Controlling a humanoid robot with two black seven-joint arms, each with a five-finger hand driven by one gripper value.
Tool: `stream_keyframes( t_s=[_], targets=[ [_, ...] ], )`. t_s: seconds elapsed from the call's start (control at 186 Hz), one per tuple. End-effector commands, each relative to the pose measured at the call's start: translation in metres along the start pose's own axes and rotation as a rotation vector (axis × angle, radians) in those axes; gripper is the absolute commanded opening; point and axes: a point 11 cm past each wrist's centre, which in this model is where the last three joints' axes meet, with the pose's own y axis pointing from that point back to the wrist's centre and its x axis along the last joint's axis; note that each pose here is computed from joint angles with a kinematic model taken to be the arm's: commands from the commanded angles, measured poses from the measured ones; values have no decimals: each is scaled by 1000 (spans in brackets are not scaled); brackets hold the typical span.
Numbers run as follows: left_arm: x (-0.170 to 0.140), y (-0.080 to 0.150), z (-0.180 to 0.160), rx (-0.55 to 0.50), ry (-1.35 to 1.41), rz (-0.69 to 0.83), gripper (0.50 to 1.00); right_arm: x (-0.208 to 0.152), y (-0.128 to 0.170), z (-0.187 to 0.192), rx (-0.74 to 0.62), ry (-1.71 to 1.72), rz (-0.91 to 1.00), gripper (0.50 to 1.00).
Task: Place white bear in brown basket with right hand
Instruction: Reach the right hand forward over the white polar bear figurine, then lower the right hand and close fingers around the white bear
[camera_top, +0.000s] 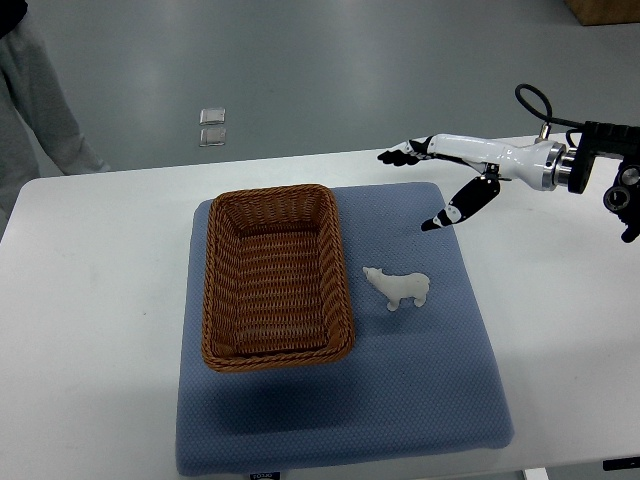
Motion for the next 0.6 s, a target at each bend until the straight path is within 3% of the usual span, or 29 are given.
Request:
stream_keyframes(
  t_s=[0.0,0.269,0.596],
  targets=[
    [0,0,0,0,0,0,1000,-18,-5,-11,10,73,-120,917],
    [0,0,0,0,0,0,1000,-49,-15,-16,-34,299,-318,913],
    [0,0,0,0,0,0,1000,-70,-21,3,-144,286,-301,913]
  ],
)
